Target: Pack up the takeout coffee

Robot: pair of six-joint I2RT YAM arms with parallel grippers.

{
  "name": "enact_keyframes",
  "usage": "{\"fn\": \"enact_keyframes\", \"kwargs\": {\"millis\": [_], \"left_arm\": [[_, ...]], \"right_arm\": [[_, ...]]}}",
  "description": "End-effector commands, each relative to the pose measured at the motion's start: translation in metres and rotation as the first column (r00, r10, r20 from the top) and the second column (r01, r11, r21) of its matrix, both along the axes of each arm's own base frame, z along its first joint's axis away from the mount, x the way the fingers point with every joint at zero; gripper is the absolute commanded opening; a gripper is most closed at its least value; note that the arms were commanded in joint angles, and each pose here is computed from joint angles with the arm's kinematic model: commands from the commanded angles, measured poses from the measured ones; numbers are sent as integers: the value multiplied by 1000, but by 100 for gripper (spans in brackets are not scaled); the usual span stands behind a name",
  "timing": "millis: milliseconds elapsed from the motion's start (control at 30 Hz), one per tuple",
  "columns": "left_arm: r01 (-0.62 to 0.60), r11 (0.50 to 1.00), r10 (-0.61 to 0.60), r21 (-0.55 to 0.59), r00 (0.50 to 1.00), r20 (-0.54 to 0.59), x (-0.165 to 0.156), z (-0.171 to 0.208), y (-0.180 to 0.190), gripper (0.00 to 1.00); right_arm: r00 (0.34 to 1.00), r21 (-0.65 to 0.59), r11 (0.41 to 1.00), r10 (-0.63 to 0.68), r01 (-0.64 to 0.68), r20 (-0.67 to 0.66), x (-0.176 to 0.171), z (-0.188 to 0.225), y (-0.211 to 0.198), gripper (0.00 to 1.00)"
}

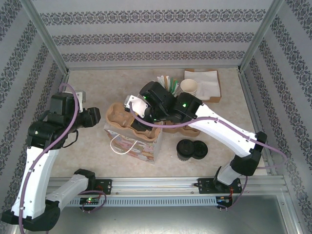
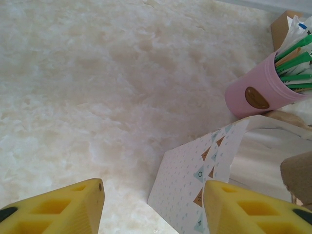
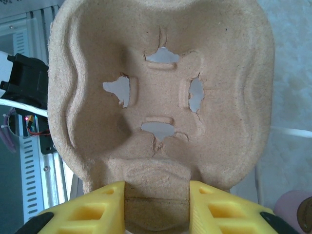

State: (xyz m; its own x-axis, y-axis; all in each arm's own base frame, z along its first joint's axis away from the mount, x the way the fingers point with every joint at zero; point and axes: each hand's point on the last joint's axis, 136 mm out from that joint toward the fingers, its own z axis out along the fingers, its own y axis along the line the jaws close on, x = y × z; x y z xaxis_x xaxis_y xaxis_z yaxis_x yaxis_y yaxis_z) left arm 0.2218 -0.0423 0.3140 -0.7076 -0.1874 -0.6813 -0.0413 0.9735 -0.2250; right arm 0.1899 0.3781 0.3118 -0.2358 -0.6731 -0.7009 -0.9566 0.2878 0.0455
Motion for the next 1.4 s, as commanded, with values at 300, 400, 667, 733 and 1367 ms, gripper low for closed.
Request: {"fn": "enact_keyframes", "kwargs": {"millis": [300, 400, 667, 733, 1367], "left_arm": [[46, 998, -46, -45, 999, 7, 2, -3, -11, 57], [51, 998, -50, -49, 999, 12, 2, -4, -12, 57], [51, 997, -50, -51, 999, 9, 5, -9, -13, 57], [53, 997, -53, -51, 999, 5, 6, -10, -13, 57], [96, 991, -96, -98, 995, 3, 8, -13, -24, 56]], "right_arm": [[999, -92, 995, 37, -39, -21, -5, -13, 0, 33], [999, -118, 992, 36, -38, -18, -3, -17, 0, 33], [999, -189, 981, 41, -42, -10, 1, -27, -2, 33], [999, -201, 978, 49, -51, -16, -1, -29, -2, 33], [999, -184, 982, 35, -33, 8, 5, -26, 5, 32]]}}
